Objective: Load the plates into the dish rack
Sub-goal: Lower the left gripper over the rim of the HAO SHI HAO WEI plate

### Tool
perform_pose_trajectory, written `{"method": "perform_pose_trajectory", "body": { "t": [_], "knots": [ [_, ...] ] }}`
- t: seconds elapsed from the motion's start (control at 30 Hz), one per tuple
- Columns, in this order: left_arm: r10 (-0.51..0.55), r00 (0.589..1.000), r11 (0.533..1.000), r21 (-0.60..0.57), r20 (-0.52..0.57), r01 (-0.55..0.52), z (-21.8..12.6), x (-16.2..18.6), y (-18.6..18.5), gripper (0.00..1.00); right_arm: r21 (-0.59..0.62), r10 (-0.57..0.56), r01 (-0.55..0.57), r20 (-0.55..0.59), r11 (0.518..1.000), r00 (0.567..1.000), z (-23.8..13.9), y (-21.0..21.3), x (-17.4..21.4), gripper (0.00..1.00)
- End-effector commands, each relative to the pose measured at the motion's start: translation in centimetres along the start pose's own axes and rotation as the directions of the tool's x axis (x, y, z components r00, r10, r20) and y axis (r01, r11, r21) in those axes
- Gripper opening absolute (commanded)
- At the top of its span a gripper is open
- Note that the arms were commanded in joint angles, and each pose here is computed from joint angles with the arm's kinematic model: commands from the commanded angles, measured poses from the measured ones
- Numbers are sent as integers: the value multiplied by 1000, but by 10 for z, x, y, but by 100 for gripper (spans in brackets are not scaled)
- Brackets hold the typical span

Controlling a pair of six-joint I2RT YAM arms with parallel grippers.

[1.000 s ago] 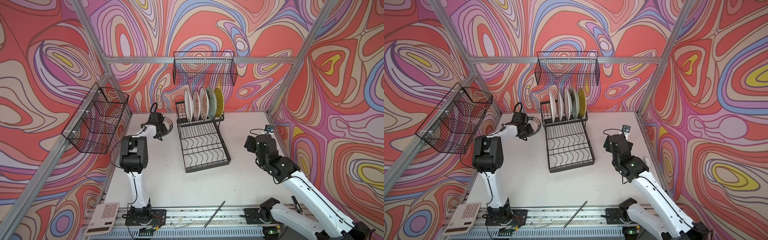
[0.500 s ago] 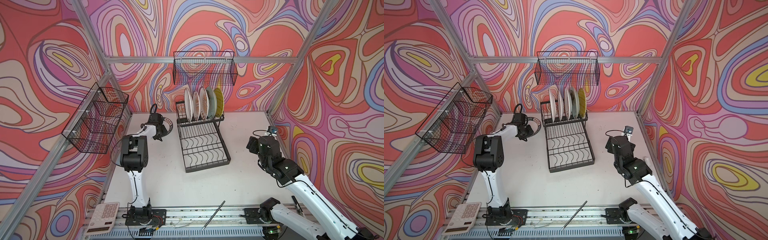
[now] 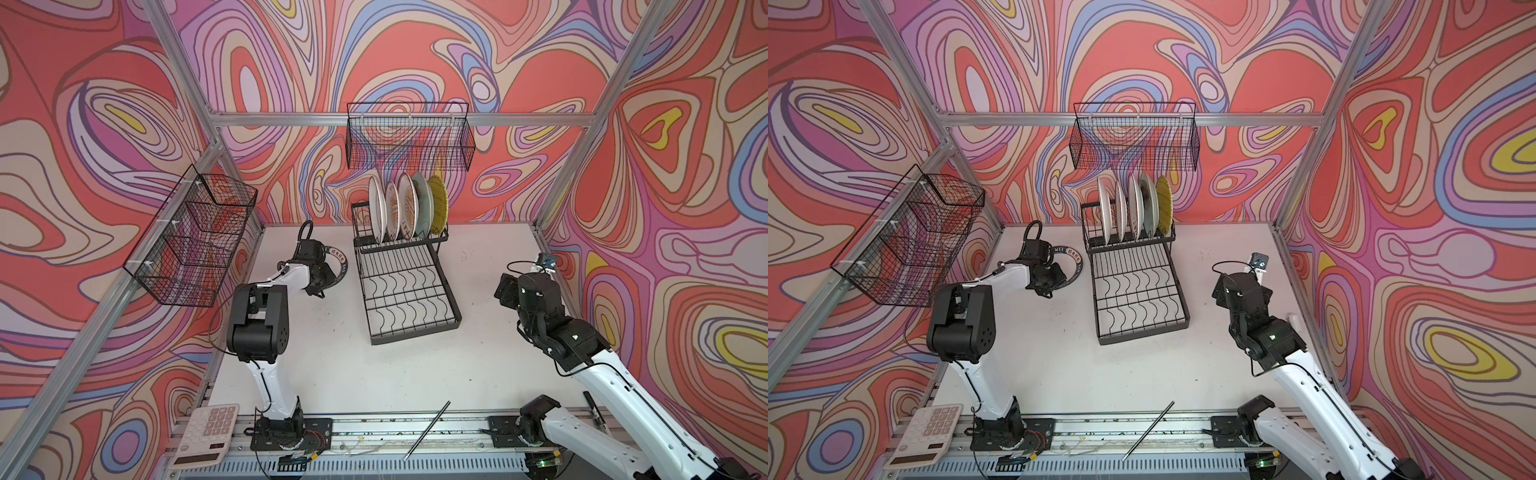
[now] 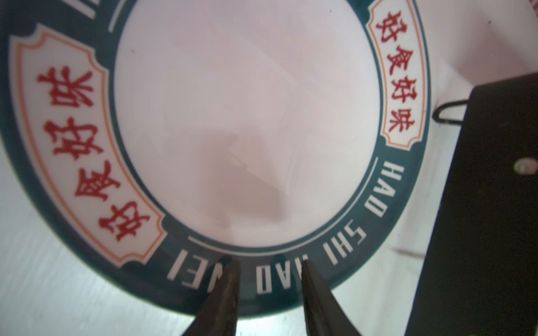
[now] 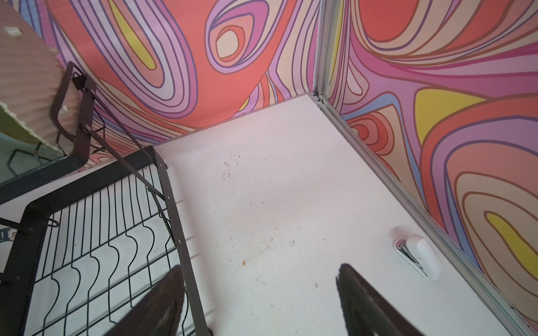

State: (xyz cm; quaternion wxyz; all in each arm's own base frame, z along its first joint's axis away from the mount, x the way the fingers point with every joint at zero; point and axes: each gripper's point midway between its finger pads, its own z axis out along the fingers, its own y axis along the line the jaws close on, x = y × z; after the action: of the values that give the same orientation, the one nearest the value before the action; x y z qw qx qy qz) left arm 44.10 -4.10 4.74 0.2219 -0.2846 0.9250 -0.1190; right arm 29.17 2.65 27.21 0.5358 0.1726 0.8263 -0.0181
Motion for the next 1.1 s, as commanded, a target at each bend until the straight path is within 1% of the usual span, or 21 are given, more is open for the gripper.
{"method": "perform_pose_trajectory", "body": {
  "t": [0.0, 0.2, 0.23, 0.4, 0.67, 0.73, 0.93, 1.07],
  "knots": [
    [-29, 999, 1000, 1, 24, 29, -12, 15, -3, 39, 4, 21, -21, 22, 1000, 1000, -4, -1, -11, 84],
    [-48, 999, 999, -18, 8, 48, -16, 44, 7, 39, 9, 22, -22, 27, 1000, 999, -7, -4, -12, 84],
    [-46, 999, 999, 4, 22, 46, -17, 43, 3, 39, 11, 21, -21, 27, 1000, 999, -8, -5, -12, 84],
    [-62, 998, 998, 12, 22, 62, -22, 65, 9, 39, 23, 24, -25, 34, 999, 999, -12, -10, -13, 84],
    [-115, 988, 992, 63, 105, 109, -55, 72, 11, 40, 20, 25, -26, 31, 999, 999, -12, -9, -12, 84],
    [-144, 980, 989, 66, 137, 136, -65, 71, 16, 39, 18, 29, -29, 32, 999, 999, -11, -9, -12, 84],
    [-260, 937, 966, 68, 233, 251, -84, 76, 45, 40, 20, 21, -22, 28, 1000, 999, -9, -8, -11, 84],
    [-285, 920, 958, 68, 268, 277, -90, 78, 58, 41, 18, 12, -13, 27, 1000, 1000, -6, -6, -10, 84]
  ]
}}
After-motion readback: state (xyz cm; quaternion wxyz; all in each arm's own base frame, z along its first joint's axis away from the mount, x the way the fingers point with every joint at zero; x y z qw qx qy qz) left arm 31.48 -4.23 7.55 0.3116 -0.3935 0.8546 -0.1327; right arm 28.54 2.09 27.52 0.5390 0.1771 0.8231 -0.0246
